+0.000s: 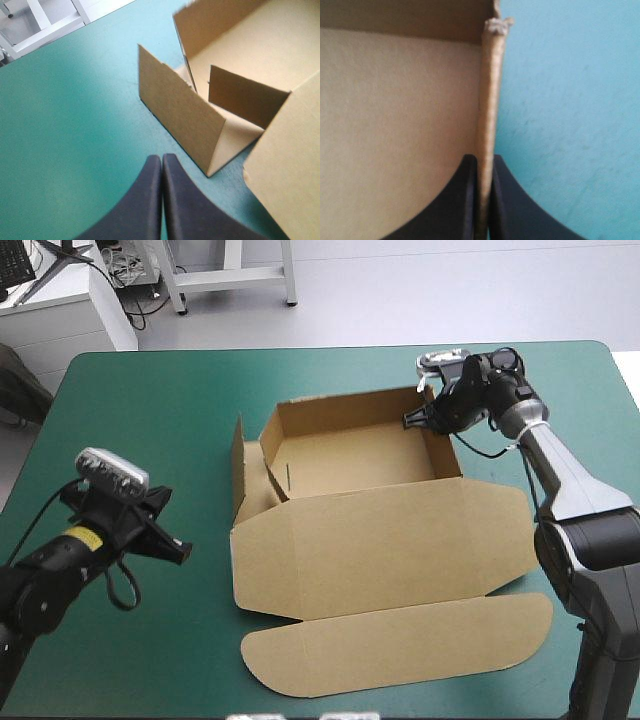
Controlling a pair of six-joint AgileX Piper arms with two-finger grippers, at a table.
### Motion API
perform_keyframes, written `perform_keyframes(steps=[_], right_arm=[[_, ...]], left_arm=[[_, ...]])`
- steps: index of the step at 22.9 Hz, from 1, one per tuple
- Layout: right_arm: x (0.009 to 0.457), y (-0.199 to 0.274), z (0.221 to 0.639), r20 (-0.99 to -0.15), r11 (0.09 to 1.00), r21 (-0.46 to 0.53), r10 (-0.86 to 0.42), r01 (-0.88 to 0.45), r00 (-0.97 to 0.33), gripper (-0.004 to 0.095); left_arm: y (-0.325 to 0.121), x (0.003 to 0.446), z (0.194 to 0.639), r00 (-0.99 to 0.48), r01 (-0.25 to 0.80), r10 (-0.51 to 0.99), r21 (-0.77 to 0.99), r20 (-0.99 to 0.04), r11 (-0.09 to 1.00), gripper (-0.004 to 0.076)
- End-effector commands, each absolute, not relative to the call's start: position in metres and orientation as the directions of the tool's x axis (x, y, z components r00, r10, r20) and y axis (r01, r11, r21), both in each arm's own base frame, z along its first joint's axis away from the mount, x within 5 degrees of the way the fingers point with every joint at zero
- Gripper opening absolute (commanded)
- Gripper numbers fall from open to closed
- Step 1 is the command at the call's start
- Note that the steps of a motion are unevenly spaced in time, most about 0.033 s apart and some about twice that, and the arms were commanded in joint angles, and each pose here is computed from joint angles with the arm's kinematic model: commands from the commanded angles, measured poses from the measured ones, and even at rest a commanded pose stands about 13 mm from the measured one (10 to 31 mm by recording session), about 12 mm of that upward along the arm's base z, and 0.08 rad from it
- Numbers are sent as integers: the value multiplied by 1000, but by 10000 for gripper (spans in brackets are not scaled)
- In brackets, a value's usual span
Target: Fold the box
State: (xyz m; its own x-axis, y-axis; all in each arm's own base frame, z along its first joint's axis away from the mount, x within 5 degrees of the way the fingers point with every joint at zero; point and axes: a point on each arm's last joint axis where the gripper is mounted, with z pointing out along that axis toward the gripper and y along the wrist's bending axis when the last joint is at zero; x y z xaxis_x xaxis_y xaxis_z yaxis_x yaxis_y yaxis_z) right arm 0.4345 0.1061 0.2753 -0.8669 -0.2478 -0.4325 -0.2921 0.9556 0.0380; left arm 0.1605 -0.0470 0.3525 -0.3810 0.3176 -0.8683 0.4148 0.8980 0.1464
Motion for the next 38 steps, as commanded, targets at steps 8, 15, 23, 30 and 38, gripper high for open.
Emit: perform_keyframes(steps=[8, 15, 23, 30, 38], right_arm=[[411, 122, 249, -169, 928, 135, -323, -347, -931, -20], [412, 121, 250, -169, 921, 55, -373, -387, -912, -10], [419, 124, 272, -252, 903, 45, -404, -427, -879, 297], [427, 121, 334, -440, 916, -1, -360, -401, -822, 422], [366, 99, 435, -637, 932, -82, -321, -353, -701, 423]], left_arm=[[-24, 50, 318, -145, 379, 197, 130, -970, 916, -10], [-14, 42, 315, -177, 297, 189, 131, -966, 946, -10], [-10, 43, 314, -189, 250, 201, 151, -961, 956, -10], [-9, 42, 311, -218, 251, 191, 135, -957, 959, -10], [-6, 41, 305, -281, 231, 210, 147, -936, 962, -10]])
